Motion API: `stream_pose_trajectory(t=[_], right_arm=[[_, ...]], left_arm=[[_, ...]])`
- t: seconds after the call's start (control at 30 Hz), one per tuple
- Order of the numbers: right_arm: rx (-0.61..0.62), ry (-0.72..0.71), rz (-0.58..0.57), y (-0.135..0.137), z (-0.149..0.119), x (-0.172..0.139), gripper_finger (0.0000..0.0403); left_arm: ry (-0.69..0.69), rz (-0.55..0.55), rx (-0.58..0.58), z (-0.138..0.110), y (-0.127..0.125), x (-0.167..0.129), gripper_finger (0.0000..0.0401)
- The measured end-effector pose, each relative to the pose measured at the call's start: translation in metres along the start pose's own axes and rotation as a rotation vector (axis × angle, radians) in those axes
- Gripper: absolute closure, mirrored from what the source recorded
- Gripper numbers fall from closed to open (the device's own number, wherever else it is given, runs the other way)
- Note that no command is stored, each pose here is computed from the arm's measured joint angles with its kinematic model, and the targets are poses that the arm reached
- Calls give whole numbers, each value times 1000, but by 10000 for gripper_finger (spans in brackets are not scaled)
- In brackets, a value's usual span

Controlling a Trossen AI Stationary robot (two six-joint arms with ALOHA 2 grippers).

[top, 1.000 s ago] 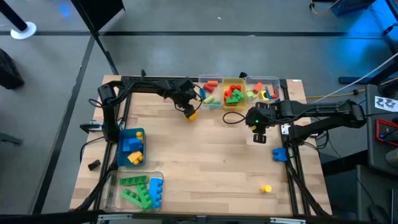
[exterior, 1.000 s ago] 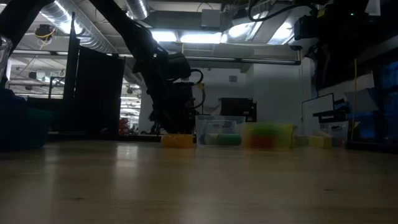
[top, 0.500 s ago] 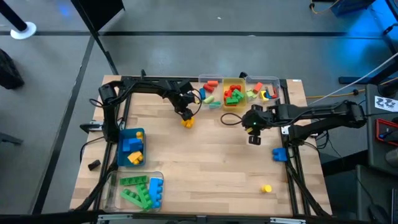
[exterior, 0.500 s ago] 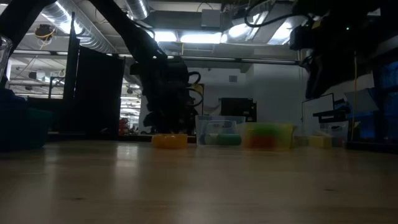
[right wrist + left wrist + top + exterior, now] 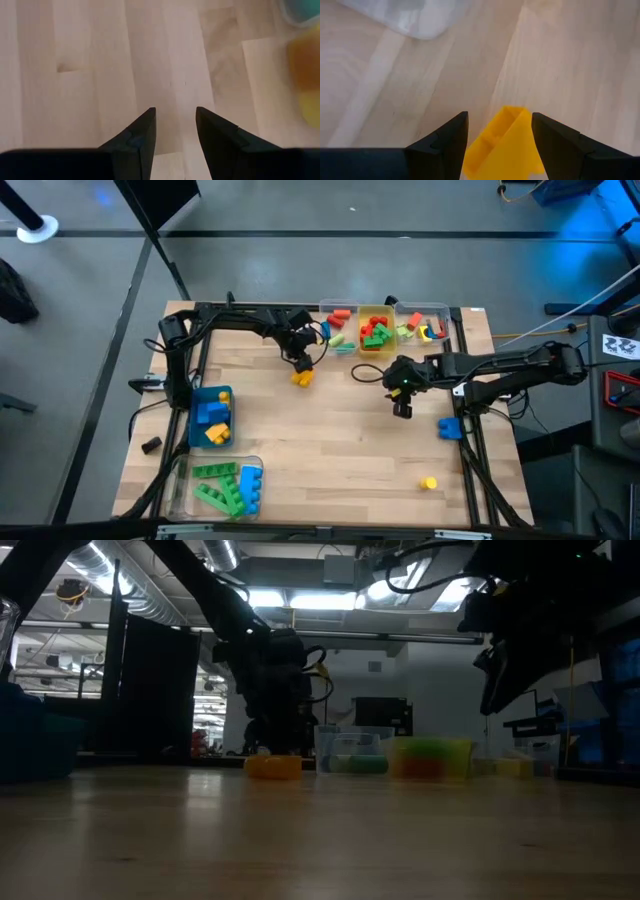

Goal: Sort blocks by size
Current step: Put the yellow 2 stud game piece into the blue bin

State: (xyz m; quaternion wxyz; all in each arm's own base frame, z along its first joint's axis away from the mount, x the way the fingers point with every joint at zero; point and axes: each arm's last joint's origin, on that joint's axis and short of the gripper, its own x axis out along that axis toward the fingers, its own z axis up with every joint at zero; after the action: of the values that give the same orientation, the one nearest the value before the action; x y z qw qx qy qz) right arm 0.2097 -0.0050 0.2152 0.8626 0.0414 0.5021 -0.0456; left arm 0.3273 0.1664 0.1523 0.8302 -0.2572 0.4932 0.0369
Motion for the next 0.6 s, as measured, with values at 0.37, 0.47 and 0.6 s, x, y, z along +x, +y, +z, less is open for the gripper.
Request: stream_pose_trajectory(t=[0.37,0.47,0.6], right_arm=[[0,4,31,1,0,0,262],[0,4,31,1,0,0,262],[0,5,31,1,0,0,262]], left_arm=[[105,-37,193,-10,-11,4,198],[141,-48,232,-14,-15,5,198],[208,-61,238,-21,-22,7,198]])
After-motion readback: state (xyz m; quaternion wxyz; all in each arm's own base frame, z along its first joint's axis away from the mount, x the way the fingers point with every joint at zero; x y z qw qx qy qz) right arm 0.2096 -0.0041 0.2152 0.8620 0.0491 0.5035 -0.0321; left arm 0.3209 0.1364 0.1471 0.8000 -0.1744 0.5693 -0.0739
